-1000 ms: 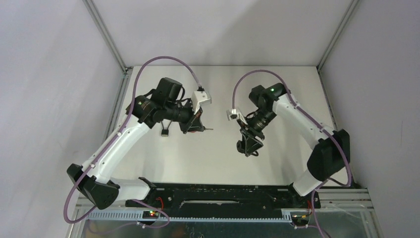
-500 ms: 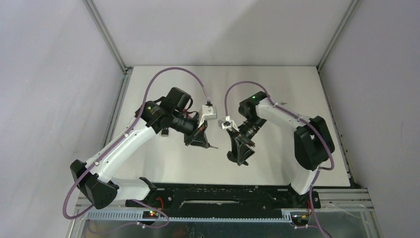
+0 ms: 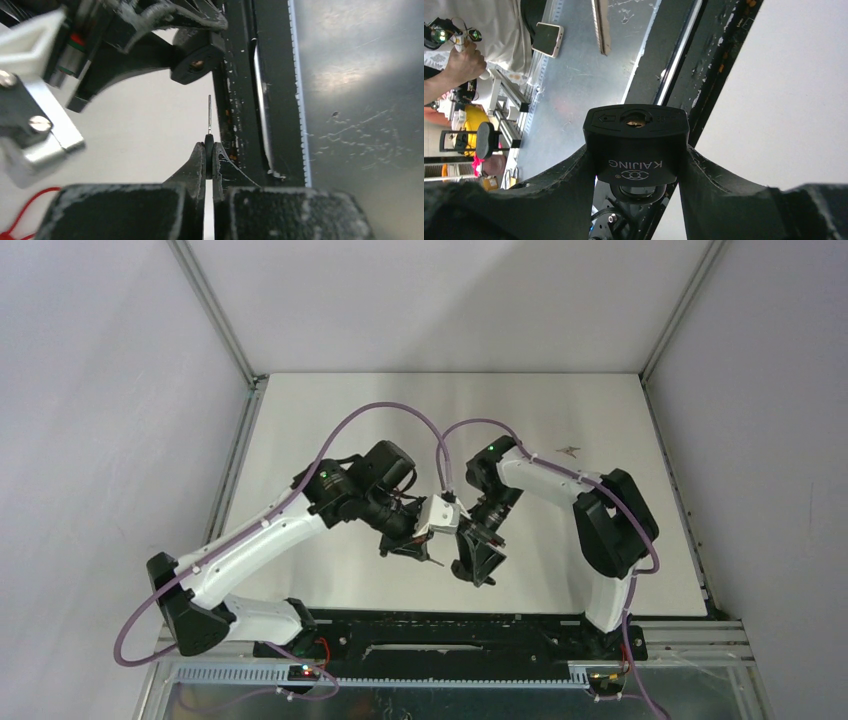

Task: Unlock with the key

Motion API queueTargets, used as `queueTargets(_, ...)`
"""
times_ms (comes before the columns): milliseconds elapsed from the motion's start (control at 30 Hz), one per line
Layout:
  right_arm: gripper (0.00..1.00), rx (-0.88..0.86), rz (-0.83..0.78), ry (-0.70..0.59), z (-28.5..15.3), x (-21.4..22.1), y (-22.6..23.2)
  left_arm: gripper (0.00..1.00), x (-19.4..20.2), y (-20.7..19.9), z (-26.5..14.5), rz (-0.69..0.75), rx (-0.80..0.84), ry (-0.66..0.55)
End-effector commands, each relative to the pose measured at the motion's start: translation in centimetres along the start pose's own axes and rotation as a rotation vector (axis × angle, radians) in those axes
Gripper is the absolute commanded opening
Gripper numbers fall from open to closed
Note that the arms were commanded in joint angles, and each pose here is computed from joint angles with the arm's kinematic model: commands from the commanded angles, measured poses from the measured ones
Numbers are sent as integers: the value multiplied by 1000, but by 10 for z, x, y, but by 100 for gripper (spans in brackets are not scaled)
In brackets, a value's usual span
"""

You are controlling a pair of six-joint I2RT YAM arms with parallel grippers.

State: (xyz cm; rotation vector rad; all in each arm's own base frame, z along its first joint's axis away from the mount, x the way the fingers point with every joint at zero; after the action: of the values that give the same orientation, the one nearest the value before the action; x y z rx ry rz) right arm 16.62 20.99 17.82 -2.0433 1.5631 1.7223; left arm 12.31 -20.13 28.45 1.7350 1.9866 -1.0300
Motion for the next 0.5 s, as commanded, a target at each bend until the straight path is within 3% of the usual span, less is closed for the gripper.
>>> queueTargets(0, 0, -51, 17, -56, 8, -21, 10, 0, -12, -2, -10, 195, -122, -25)
queueTargets(267, 0, -67, 10, -55, 14, -29, 11, 0, -12, -5, -2, 348, -232, -22)
queueTargets(467, 0, -65, 25, -47, 13, -29, 12, 0, -11, -11, -3, 397, -225, -57)
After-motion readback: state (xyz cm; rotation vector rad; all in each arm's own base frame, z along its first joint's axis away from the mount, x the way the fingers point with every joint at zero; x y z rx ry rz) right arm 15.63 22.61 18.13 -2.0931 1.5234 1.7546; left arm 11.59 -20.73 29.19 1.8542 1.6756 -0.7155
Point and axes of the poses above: each gripper's point midway between its finger pads, its own z axis out along the fingers, its own y axis along the line the jaws close on, x = y × z, the point moved 9 cm from there along -z, back along the fingers, and after that the axes turned 12 degrees about -z, right-handed, at the moved point
